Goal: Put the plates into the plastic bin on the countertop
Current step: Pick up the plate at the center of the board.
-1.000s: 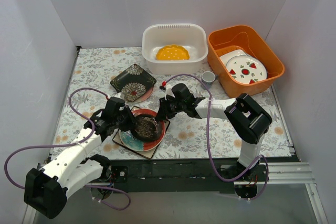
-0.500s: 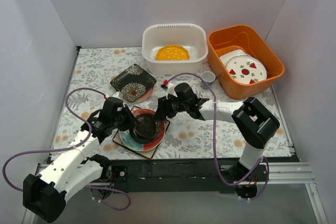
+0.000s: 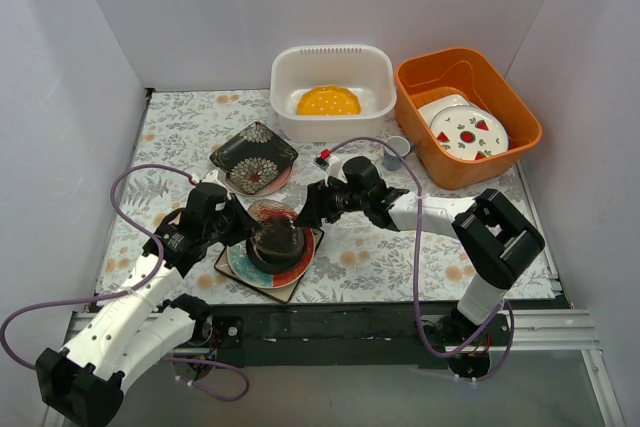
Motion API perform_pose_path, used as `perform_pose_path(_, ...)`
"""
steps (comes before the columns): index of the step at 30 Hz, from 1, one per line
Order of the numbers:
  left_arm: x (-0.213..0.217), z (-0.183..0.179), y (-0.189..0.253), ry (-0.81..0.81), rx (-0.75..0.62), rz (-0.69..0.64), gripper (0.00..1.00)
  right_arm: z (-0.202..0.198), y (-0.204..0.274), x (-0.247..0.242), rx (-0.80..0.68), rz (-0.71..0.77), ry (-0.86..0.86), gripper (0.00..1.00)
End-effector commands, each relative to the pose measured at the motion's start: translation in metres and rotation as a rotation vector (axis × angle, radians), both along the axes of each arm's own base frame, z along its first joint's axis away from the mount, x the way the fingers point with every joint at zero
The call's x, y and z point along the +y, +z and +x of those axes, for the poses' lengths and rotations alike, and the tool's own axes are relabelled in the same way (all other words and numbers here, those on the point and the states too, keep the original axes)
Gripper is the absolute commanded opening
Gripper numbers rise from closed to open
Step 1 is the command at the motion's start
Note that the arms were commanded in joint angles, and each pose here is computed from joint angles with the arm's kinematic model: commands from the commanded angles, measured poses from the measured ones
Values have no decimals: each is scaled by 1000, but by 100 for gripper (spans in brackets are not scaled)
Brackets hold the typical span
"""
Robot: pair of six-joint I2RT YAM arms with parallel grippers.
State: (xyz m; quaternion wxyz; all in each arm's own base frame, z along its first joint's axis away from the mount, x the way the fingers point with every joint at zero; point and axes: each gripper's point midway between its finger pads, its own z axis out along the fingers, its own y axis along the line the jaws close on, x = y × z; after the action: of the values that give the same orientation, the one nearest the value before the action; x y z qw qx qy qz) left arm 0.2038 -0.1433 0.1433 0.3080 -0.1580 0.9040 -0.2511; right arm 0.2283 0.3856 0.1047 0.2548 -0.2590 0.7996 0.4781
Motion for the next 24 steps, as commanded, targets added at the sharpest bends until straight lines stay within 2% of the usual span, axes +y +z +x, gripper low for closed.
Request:
perform_pose_path(1, -1, 6, 20, -1, -65, -15, 0, 0, 35, 2, -54, 120, 21, 72)
perform_pose_path(13, -22, 32, 31, -64, -116, -35, 0, 9, 42, -44, -79, 126, -106, 73)
perform_pose_path(24, -54, 78, 34, -143, -151, -43, 0, 9, 40, -101, -129, 64, -254, 79)
